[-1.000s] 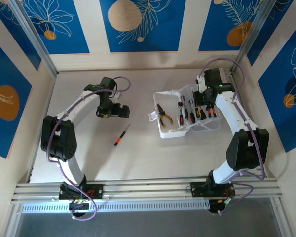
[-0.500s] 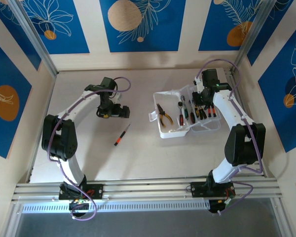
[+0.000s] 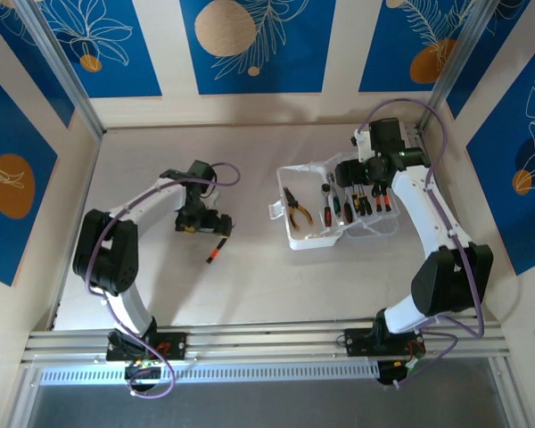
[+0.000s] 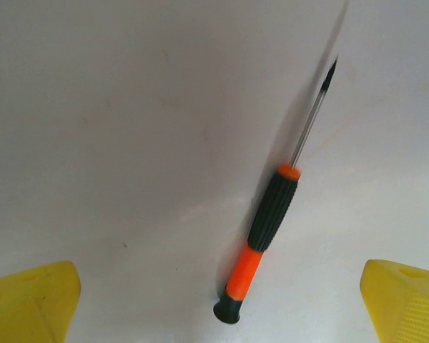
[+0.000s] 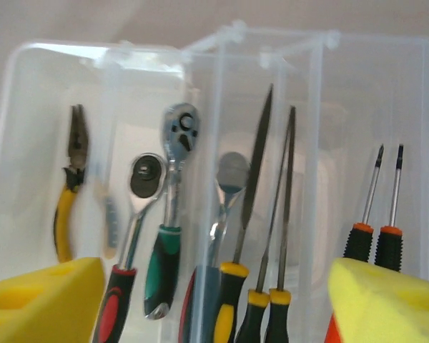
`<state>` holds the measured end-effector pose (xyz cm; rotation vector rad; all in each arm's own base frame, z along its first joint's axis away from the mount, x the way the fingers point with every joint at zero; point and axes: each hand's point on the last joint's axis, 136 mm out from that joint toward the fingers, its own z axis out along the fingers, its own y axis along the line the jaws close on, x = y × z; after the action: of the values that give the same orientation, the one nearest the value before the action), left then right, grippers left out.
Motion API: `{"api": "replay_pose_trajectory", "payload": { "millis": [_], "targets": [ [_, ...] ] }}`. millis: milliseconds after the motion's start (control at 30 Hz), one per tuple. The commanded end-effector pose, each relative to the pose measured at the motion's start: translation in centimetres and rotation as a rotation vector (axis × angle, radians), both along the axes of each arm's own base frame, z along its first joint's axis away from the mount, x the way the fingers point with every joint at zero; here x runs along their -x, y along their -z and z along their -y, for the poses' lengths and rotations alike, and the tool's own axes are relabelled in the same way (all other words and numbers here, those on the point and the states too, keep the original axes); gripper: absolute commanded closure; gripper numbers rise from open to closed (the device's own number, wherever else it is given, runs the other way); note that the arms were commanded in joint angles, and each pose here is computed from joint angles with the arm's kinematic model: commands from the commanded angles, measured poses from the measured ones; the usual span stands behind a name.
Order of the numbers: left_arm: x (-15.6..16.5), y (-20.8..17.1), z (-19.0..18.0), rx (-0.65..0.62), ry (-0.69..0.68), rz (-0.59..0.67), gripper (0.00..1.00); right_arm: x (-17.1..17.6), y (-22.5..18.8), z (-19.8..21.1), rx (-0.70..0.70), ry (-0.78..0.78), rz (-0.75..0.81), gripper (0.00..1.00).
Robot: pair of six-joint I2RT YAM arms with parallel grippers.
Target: Pack the tool kit
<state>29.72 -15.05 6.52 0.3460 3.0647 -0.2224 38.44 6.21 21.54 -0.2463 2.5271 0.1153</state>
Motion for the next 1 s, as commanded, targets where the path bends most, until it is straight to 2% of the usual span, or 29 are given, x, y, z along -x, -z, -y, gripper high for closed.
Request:
{"api": "replay_pose_trajectory", "payload": {
  "millis": [0, 167, 400, 567, 800, 933, 967],
  "targets": [
    [1.4, 0.6, 0.4, -0.033, 0.020, 0.002, 0.01, 1.4, -1.7, -1.8, -0.059, -0.033, 0.005, 0.11],
    [1.9, 2.4, 1.5, -0.053, 0.034, 0.002, 0.08, 2.2, -1.8, -2.5, -0.058, -0.042, -0.003, 0.09],
    [-0.2, 5.3, 1.9, -0.125, 0.010, 0.028, 0.28, 3.1, -2.3, -3.5, -0.069, -0.060, 0.001, 0.09],
    [-0.8, 6.4, 2.5, -0.139, 0.018, 0.034, 0.47, 3.6, -2.6, -3.8, -0.064, -0.066, 0.006, 0.09],
    [-1.6, 6.4, 3.5, -0.120, 0.029, 0.039, 0.86, 3.6, -2.6, -4.2, -0.060, -0.077, -0.002, 0.09],
    [-1.8, 5.8, 3.8, -0.106, 0.034, 0.043, 1.00, 3.6, -2.9, -4.4, -0.067, -0.086, 0.000, 0.09],
    [-1.8, 5.5, 3.9, -0.100, 0.036, 0.045, 1.00, 3.6, -3.0, -4.5, -0.071, -0.089, -0.001, 0.09]
  ]
}}
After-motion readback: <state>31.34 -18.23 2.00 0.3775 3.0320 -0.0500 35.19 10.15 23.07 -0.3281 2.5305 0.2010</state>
